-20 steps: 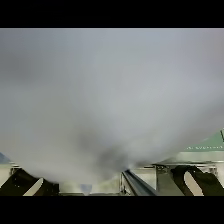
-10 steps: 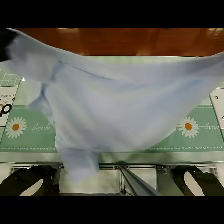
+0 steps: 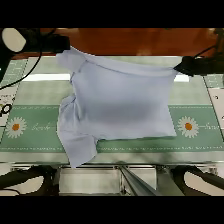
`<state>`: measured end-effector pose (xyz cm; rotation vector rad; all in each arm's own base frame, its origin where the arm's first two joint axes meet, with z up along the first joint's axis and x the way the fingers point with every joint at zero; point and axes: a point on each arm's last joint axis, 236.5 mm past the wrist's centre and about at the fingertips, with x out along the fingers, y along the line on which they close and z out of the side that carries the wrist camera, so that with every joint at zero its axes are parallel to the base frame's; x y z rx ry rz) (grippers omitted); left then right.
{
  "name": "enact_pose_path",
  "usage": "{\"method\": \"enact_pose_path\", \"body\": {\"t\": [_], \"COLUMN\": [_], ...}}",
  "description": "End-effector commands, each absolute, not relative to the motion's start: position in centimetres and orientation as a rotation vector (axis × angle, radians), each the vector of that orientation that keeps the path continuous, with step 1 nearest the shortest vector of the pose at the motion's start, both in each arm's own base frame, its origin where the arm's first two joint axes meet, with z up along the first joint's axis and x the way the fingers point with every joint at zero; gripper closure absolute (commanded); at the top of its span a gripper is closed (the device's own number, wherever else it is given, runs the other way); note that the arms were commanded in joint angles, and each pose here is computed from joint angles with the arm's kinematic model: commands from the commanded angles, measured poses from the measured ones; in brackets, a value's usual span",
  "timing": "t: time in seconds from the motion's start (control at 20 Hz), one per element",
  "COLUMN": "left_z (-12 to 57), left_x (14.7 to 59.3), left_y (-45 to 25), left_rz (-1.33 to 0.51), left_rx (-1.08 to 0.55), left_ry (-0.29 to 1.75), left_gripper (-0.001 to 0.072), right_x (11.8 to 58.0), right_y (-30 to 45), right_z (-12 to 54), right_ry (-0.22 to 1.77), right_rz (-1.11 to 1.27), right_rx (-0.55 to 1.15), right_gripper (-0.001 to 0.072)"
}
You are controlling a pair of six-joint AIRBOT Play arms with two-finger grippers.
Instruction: Fold the shirts.
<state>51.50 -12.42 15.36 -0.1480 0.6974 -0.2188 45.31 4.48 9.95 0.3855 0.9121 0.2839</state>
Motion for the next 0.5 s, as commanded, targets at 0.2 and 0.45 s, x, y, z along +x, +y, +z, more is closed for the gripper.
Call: {"method": "enact_pose_path", "body": {"t": [0.2, 0.45], "left_z": [5.4, 5.6], "left_x": [55.3, 50.7], "left_y": [-13.0, -6.1], "left_rz": [-0.205, -0.207], "left_rx": [-0.485, -0.508], "left_ry": [0.859, 1.106], "left_gripper": [0.0685, 0.0200], "right_x": [52.5, 48.4], "right_y": [4.5, -1.5], "right_z": [0.1, 4.8], "right_ry": [1.005, 1.133], "right_rz": [0.262, 0.296], "right_rx": [0.593, 0.664], "right_gripper": [0.0542, 0.0300]}}
